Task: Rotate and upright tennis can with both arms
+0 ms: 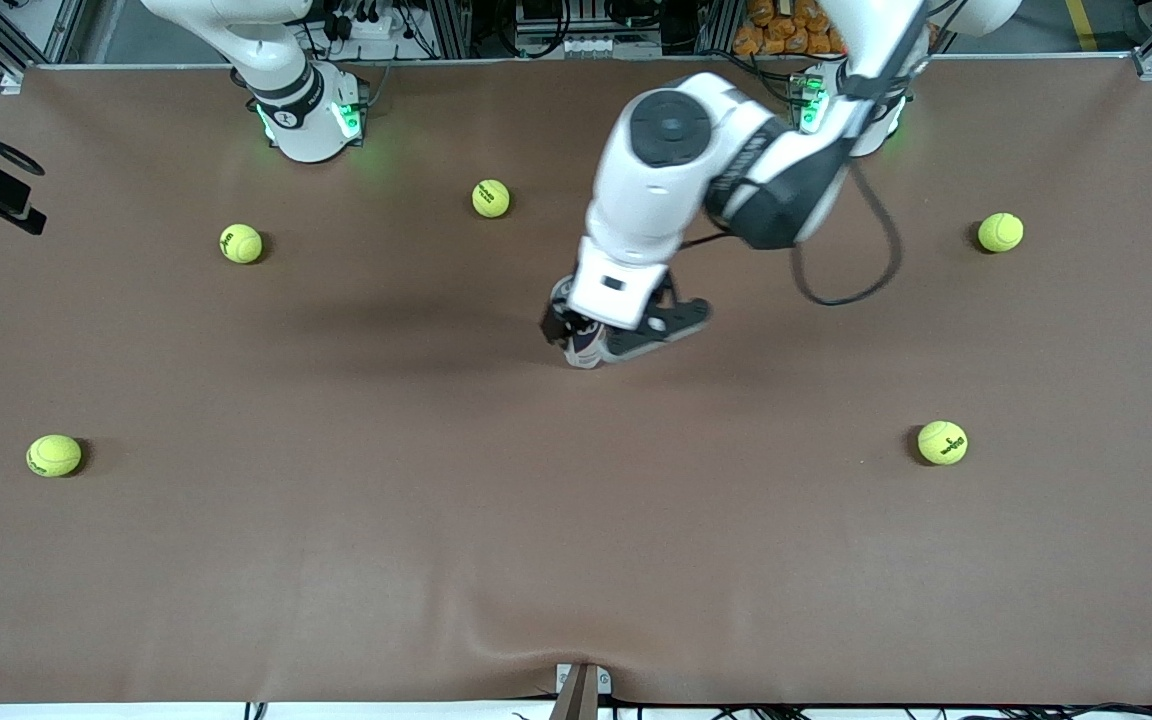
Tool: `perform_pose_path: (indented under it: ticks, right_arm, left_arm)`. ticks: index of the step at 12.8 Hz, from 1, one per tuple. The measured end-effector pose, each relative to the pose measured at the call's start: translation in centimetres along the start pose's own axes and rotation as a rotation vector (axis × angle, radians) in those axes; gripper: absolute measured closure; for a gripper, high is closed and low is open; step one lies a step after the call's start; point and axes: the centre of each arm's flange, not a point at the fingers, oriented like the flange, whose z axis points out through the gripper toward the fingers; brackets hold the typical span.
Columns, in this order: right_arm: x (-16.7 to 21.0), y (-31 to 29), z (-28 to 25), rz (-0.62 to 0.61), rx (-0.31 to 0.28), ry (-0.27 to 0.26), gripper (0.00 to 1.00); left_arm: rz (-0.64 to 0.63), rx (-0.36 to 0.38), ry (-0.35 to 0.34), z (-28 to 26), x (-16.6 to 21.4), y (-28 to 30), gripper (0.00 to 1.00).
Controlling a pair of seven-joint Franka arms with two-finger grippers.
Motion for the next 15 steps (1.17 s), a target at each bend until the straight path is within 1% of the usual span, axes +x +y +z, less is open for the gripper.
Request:
perform_pose_path:
  ticks: [2, 5, 7, 9, 12, 14, 15]
  right_arm:
    - [0.0, 0.0, 0.0, 0.000, 0.000, 0.000, 0.00]
    - [0.0, 0.0, 0.0, 0.000, 0.000, -0.001, 0.00]
    - [0.0, 0.0, 0.1, 0.000, 0.000, -0.001, 0.00]
    - [0.0, 0.0, 0.1, 0.000, 0.000, -0.001, 0.00]
    - [0.0, 0.0, 0.1, 0.000, 0.000, -0.002, 0.00]
    - [0.0, 0.0, 0.1, 0.000, 0.000, -0.002, 0.00]
    - [0.0, 0.0, 0.1, 0.000, 0.000, -0.002, 0.00]
  left_arm:
    - [-0.010, -0.001, 0.018, -0.8, 3.8, -1.7, 0.00]
    - [0.030, 0.011, 0.044, -1.2, 9.8, -5.0, 0.00]
    - [0.057, 0.051, 0.062, -1.4, 13.8, -7.9, 0.00]
    - [0.050, 0.078, 0.077, -1.8, 16.0, -9.7, 0.00]
    - [0.025, 0.082, 0.098, -3.1, 18.9, -12.1, 0.00]
    - [0.081, 0.087, 0.095, -4.3, 21.8, -14.9, 0.00]
    - [0.099, 0.101, 0.086, -4.9, 23.0, -16.5, 0.00]
